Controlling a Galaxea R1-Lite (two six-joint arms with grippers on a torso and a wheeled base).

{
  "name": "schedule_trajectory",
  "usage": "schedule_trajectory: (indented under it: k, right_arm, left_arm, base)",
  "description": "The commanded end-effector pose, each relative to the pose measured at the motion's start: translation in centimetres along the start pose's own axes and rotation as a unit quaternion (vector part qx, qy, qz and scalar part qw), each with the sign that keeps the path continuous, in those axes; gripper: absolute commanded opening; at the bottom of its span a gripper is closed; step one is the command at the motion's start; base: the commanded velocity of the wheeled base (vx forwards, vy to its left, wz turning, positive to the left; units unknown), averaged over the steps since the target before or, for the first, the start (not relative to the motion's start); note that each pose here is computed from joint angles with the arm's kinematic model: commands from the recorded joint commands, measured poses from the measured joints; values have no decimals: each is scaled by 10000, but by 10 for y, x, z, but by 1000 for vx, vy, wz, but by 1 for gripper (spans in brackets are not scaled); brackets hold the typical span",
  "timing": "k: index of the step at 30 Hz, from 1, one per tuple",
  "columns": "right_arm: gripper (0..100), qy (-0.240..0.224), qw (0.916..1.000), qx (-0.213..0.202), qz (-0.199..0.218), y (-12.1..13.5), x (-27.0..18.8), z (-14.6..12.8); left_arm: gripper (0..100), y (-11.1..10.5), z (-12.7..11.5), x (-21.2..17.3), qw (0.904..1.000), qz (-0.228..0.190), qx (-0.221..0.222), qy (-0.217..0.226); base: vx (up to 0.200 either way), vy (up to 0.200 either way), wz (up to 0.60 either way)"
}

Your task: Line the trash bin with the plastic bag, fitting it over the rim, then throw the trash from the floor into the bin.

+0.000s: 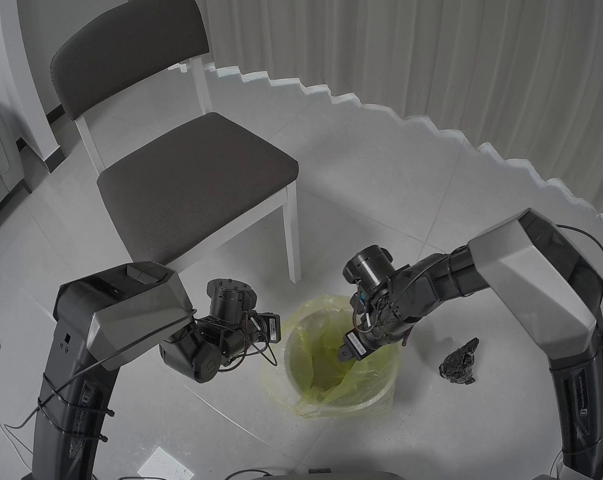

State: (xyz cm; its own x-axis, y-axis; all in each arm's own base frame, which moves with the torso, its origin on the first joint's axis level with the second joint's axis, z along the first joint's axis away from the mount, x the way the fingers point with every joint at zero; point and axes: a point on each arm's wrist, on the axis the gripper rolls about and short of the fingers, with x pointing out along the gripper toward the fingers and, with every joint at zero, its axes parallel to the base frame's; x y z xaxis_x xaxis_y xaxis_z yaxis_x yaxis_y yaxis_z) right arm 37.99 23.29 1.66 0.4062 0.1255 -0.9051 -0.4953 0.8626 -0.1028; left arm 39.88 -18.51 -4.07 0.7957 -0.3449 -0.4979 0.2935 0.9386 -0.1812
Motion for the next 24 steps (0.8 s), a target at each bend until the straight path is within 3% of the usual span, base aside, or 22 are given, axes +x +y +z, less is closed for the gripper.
schedule_trajectory:
  k: [1,21,22,24]
  right_arm:
    - [100,223,9995,-205,29,20,22,-6]
    - [100,656,9966,-493,-87,27,43,-22]
    - [0,663,9965,-502,-85,28,44,-22]
    - [0,662,9965,-495,-108,28,43,-22]
  left_arm:
    - [0,-3,6,-5,10000,-24,8,-80]
    - [0,-2,4,-6,9999,-19,18,-160]
    - [0,-2,4,-6,9999,-19,18,-160]
    - [0,-2,5,-6,9999,-21,17,-167]
  base:
    - [0,0,0]
    - [0,0,0]
    - [0,0,0]
    - [0,0,0]
